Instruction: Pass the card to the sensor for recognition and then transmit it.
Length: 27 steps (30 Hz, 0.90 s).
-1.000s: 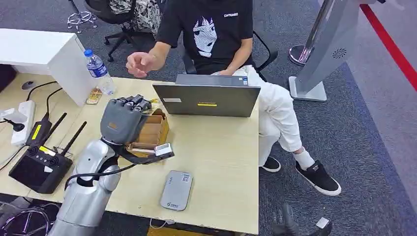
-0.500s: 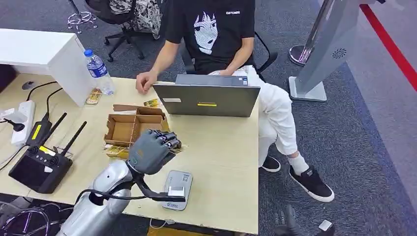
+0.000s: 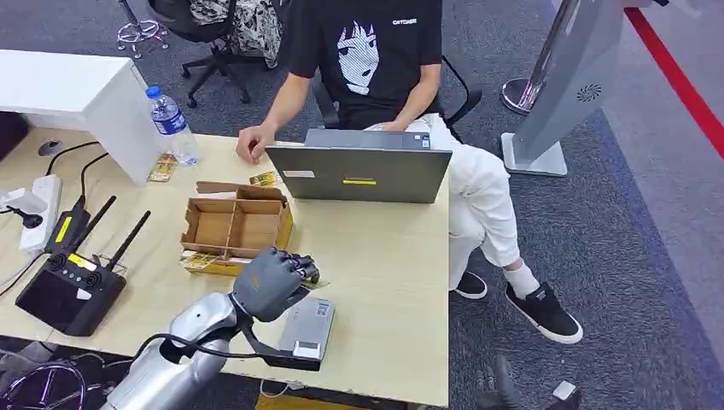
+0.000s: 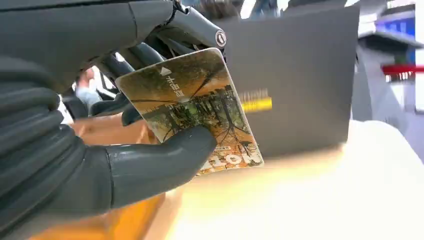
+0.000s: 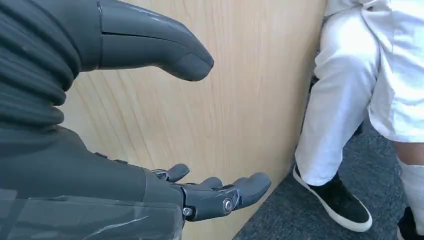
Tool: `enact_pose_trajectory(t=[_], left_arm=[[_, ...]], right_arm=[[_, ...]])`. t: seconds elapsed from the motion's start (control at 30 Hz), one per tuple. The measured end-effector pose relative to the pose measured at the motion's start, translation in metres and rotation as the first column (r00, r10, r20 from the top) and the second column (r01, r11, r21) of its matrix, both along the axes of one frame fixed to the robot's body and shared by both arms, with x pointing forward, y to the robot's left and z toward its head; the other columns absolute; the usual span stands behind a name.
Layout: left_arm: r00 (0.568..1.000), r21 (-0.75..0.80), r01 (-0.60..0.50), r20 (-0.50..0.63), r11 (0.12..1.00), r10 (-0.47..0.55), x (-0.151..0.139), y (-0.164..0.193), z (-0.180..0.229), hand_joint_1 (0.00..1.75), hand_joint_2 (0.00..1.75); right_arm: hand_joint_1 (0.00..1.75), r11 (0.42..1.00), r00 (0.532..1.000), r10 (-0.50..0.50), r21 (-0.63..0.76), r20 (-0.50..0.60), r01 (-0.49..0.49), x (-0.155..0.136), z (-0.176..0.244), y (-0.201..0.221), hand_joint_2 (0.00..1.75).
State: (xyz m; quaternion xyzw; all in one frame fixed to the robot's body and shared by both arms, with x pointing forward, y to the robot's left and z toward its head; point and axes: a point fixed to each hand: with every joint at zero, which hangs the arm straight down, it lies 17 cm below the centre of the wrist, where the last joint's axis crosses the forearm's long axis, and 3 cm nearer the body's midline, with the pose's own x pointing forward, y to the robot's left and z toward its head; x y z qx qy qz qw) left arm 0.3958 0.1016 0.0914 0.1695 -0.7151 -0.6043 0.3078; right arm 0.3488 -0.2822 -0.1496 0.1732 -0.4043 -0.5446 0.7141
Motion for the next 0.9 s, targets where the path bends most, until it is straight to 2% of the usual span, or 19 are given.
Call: enact_pose_trajectory(t=[0.17, 0.6, 0.9], left_arm=[[0.998, 0.047, 0.003, -0.068, 0.999, 0.0, 0.0, 0.008, -0.025, 1.75, 1.75], [0.987, 0.105, 0.01, -0.162, 0.994, 0.007, 0.0, 0.025, -0.053, 1.75, 1.75], [0.961, 0.041, 0.082, -0.269, 0.996, -0.068, -0.013, 0.034, -0.058, 1.75, 1.75]], right_arm=[[0.0, 1.0, 1.0, 0.011, -0.004, 0.0, -0.011, 0.002, 0.001, 0.001, 1.75], [0.0, 1.0, 1.0, 0.005, 0.001, -0.001, -0.005, 0.002, 0.001, 0.0, 1.75], [0.0, 1.0, 1.0, 0.028, 0.001, -0.001, -0.028, 0.007, 0.003, 0.004, 1.75]])
